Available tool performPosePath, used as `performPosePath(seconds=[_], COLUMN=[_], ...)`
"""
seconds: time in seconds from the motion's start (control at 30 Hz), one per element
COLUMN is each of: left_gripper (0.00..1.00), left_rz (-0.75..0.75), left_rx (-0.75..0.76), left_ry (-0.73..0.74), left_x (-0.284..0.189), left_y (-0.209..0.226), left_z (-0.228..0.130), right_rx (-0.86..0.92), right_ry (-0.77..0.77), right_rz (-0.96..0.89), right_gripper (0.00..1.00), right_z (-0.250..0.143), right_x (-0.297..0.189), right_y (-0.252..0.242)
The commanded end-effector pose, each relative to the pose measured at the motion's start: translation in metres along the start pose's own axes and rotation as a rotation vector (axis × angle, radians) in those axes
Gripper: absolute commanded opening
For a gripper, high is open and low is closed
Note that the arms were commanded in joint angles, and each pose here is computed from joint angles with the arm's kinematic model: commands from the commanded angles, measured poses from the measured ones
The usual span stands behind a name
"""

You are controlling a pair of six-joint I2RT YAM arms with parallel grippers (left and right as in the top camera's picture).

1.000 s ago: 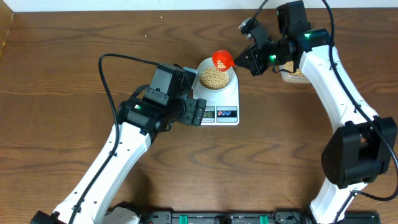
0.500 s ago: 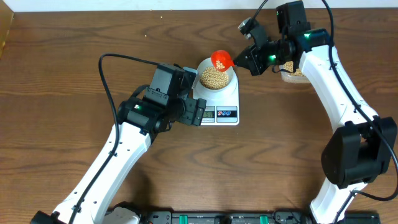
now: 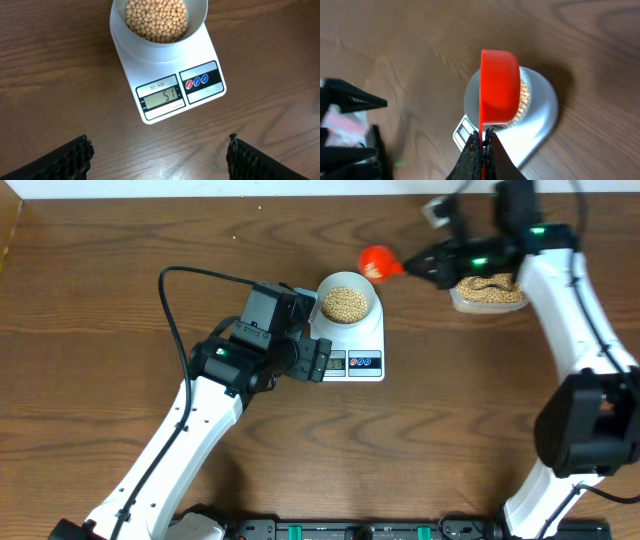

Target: Scoop item into bowl and weigh 50g on scale

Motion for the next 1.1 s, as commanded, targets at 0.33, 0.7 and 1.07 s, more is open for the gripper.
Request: performPosePath(seconds=[0.33,0.7,1.07], left_gripper=[0.88,0.88,0.88], left_rz=[-0.007,-0.007,-0.007], left_rx=[0.008,0.008,0.008], left_ry=[-0.012,-0.012,-0.011], left_x=[-0.005,-0.005,-0.005], left_y=[0.000,0.000,0.000], left_z=[-0.001,-0.001,-0.001], right_rx=[0.317,0.367,0.166], right_ry=[-0.171,0.060,0.094], right_rz=[-0.245,-0.715,-1.058], right_gripper=[0.01,0.01,0.01], right_z=[-0.038,-0.055,-0.014], right_x=[-0.146,-0.134,-0.103], right_y=[-0.080,-0.109,-0.071])
Point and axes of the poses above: each gripper's point midway between its finger pads, its own x axis out along the fingers, its own y axis along the line the jaws close on, z = x × y, the point moved 6 cm from there along -x, back along the fingers
